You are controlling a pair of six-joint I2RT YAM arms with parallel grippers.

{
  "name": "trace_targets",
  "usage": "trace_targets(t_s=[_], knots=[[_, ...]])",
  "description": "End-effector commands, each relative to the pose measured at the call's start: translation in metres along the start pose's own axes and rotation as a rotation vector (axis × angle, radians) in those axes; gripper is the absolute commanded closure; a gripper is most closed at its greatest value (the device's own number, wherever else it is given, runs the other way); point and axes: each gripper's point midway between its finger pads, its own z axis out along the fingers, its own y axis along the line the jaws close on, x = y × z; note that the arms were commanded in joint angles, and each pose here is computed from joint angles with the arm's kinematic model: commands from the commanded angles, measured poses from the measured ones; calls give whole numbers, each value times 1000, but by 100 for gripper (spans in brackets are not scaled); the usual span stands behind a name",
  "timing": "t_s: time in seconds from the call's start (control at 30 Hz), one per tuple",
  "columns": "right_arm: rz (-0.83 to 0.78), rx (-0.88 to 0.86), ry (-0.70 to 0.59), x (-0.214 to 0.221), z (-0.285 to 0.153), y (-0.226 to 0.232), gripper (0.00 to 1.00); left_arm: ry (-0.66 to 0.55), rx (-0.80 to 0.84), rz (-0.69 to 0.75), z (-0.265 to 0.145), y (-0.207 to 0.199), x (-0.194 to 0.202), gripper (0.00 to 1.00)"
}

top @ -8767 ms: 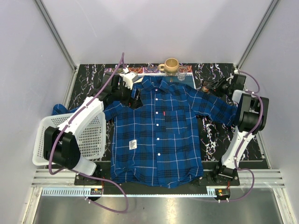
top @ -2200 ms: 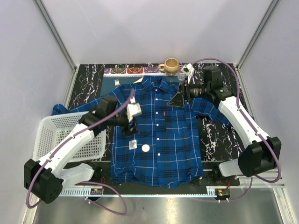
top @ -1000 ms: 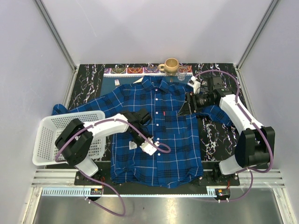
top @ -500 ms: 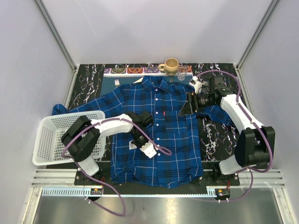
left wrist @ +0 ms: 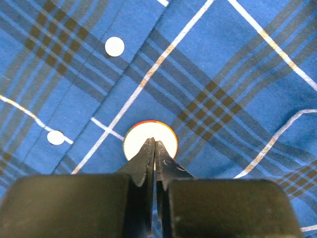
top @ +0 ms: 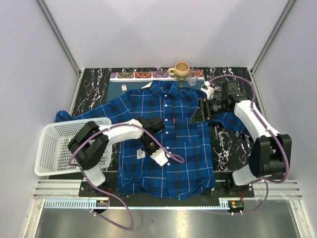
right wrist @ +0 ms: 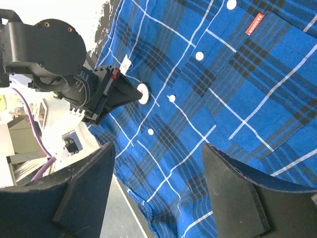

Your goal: Pin the brooch onto the clothing

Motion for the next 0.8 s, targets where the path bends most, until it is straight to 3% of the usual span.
trace_targets(t_s=[0.0, 0.1, 0.23, 0.37, 0.53, 0.77], knots=[[-20, -56, -16, -2, -4, 12, 24, -29, -114, 97, -29, 31, -27, 100], [-20, -116, -19, -6, -4, 21, 22, -6, -226, 180, -66, 46, -46, 100], [-27, -210, -22, -19, -3, 42, 10, 62, -373, 327, -118, 61, -68, 100], [-100, -269, 24, -29, 2, 76, 8, 156, -466, 474, -162, 67, -83, 100], [-132, -318, 126, -25, 20, 107, 12, 237, -499, 590, -181, 68, -88, 100], [-200, -301, 180, -13, 39, 122, 17, 253, -526, 618, -195, 69, -98, 100]])
